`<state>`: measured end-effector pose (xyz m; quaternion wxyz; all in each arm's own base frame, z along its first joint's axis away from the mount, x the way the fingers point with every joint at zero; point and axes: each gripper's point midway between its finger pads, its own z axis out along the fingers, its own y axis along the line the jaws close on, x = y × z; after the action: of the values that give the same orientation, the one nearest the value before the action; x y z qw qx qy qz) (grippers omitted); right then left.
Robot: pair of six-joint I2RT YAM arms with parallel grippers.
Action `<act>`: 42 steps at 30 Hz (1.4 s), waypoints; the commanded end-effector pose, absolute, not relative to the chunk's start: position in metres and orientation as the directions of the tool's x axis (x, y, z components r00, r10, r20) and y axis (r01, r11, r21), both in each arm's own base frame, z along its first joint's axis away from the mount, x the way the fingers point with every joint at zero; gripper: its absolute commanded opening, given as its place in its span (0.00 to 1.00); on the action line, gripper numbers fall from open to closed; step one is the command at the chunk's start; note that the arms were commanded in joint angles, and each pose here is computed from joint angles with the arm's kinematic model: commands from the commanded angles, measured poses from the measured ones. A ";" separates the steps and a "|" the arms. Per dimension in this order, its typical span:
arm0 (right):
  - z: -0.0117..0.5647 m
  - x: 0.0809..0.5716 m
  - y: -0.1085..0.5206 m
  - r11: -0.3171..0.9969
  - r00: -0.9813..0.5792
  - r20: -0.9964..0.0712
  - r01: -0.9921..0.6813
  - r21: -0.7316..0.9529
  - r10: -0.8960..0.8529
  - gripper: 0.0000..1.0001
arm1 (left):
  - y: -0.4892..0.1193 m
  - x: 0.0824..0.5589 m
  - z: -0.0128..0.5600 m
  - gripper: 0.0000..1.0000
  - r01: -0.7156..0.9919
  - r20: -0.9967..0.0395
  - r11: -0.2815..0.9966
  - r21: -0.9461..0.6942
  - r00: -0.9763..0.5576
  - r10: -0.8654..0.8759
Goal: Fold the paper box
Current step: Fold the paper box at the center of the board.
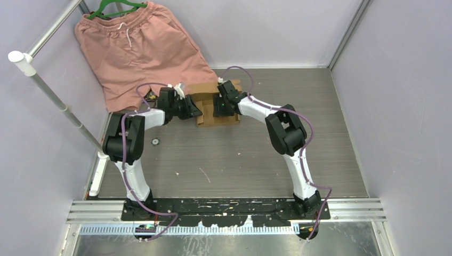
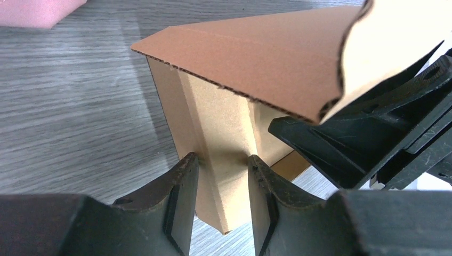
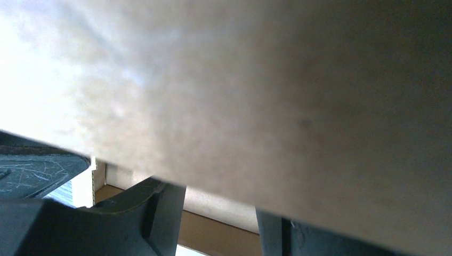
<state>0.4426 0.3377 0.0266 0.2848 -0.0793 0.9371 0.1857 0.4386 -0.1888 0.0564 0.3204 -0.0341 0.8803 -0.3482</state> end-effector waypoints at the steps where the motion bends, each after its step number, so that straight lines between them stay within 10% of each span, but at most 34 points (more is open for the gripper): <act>1: -0.060 0.373 0.315 0.947 -0.945 -0.294 -0.215 0.239 -0.140 0.53 | -0.210 0.448 0.078 0.39 0.257 -0.585 0.728 -0.636 -0.776 -0.237; 42: -0.060 0.371 0.315 0.944 -0.944 -0.290 -0.232 0.237 -0.159 0.53 | -0.153 0.457 0.053 0.23 0.011 -0.691 0.999 0.032 -0.722 0.030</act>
<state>0.4430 0.3398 0.0269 0.2867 -0.0856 0.9352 0.1894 0.4509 -0.1733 0.0445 0.3626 0.0149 0.9307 -0.0461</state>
